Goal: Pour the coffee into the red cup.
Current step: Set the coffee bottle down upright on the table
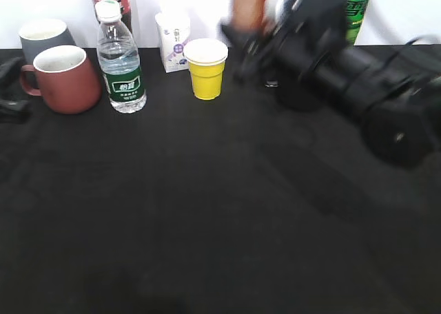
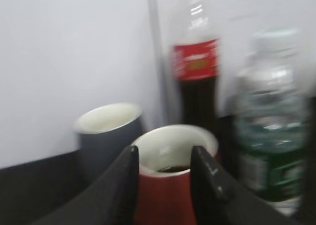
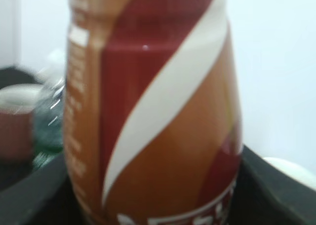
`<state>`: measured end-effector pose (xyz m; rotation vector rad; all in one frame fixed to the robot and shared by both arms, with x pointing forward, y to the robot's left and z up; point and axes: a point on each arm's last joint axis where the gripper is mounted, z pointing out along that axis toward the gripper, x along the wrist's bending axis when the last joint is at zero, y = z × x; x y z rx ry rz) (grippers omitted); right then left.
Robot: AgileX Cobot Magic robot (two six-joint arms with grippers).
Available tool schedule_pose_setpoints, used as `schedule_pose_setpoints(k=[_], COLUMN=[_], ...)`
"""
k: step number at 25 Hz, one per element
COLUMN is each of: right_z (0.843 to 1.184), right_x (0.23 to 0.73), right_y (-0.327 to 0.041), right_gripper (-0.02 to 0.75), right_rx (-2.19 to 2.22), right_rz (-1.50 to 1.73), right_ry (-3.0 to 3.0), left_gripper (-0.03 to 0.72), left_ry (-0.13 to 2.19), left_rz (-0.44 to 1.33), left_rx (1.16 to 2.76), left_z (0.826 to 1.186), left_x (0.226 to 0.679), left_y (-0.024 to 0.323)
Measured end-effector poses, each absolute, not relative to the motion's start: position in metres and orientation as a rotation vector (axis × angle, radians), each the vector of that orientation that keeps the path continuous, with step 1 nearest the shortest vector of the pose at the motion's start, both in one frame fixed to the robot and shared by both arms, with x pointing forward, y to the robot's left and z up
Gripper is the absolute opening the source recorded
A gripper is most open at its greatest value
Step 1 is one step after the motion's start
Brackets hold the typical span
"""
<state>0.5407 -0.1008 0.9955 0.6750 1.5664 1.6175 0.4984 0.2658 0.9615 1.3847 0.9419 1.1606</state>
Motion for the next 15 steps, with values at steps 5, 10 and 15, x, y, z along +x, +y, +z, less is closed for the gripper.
schedule_pose_setpoints(k=[5,10,15], right_z=[1.013,1.009,1.007], right_x=[0.552,0.577,0.589], right_y=[-0.137,-0.198,-0.253], right_gripper=[0.536,0.536,0.536], right_rx=[0.937,1.074,1.179], right_rz=[1.483,1.329,1.201], right_ry=[1.463,1.363,1.272], left_gripper=[0.273,0.273,0.273], left_ry=[0.853,0.839,0.836], left_rz=[1.095,1.08,1.078], left_rx=[1.425,1.455,1.46], left_z=[0.971,0.97,0.969], left_x=[0.49,0.489,0.489], left_y=[0.242,0.241,0.24])
